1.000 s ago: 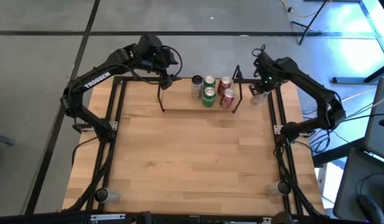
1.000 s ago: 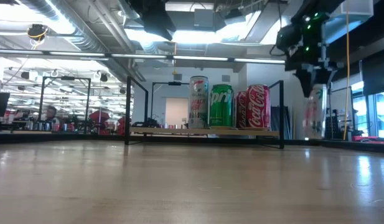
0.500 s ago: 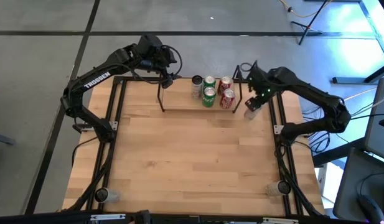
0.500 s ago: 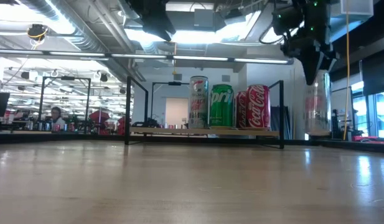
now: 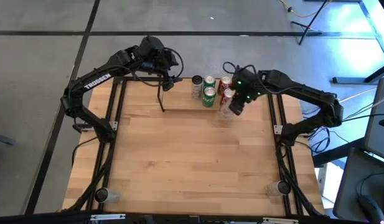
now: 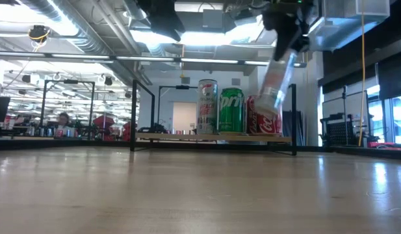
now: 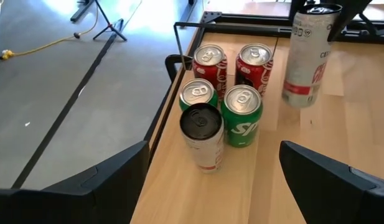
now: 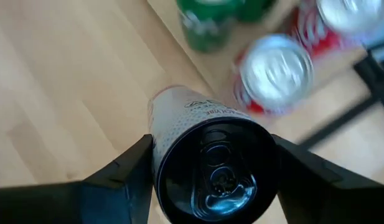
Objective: Place canned beverage on shelf
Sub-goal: Put the white pink soda can on the shelf aligned with the other white pink soda can
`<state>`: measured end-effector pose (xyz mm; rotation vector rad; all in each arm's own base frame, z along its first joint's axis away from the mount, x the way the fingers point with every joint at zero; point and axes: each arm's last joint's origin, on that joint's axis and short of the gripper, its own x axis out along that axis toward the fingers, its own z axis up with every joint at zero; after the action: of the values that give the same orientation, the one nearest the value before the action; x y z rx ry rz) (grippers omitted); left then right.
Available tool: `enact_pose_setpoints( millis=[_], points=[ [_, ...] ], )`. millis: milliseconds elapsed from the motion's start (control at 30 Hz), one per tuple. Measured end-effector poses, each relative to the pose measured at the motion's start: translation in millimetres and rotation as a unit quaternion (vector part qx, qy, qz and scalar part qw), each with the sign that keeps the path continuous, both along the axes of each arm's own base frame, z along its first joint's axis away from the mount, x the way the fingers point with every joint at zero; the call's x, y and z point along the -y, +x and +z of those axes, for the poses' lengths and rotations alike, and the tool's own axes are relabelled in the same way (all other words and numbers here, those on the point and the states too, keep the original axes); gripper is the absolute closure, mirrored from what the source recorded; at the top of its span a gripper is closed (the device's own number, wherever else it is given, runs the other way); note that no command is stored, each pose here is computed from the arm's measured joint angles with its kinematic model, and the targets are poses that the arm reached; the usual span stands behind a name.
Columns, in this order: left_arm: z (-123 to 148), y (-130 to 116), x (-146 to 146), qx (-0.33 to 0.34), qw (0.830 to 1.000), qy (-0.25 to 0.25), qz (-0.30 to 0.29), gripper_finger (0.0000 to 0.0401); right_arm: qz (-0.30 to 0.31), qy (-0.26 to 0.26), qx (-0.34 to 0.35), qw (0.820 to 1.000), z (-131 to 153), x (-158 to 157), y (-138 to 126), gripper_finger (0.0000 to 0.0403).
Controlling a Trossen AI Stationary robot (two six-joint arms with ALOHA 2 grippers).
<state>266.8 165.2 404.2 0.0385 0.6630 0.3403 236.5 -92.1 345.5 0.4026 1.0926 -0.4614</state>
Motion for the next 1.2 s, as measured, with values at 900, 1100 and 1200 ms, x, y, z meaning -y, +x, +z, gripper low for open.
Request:
enact_pose_setpoints(
  millis=[900,1100,1200],
  points=[
    [-17,3,41,-0.086,0.988,-0.124,-0.033,0.0055,0.201,-0.023,-0.1,0.974,-40,15,102,0.0158],
    [-16,5,45,-0.082,0.989,-0.119,-0.038,0.0055,0.223,-0.026,-0.118,0.967,-54,1,116,0.0158],
    [-16,7,47,-0.082,0.989,-0.117,-0.041,0.0055,0.226,-0.027,-0.116,0.967,-56,0,118,0.0158]
  ],
)
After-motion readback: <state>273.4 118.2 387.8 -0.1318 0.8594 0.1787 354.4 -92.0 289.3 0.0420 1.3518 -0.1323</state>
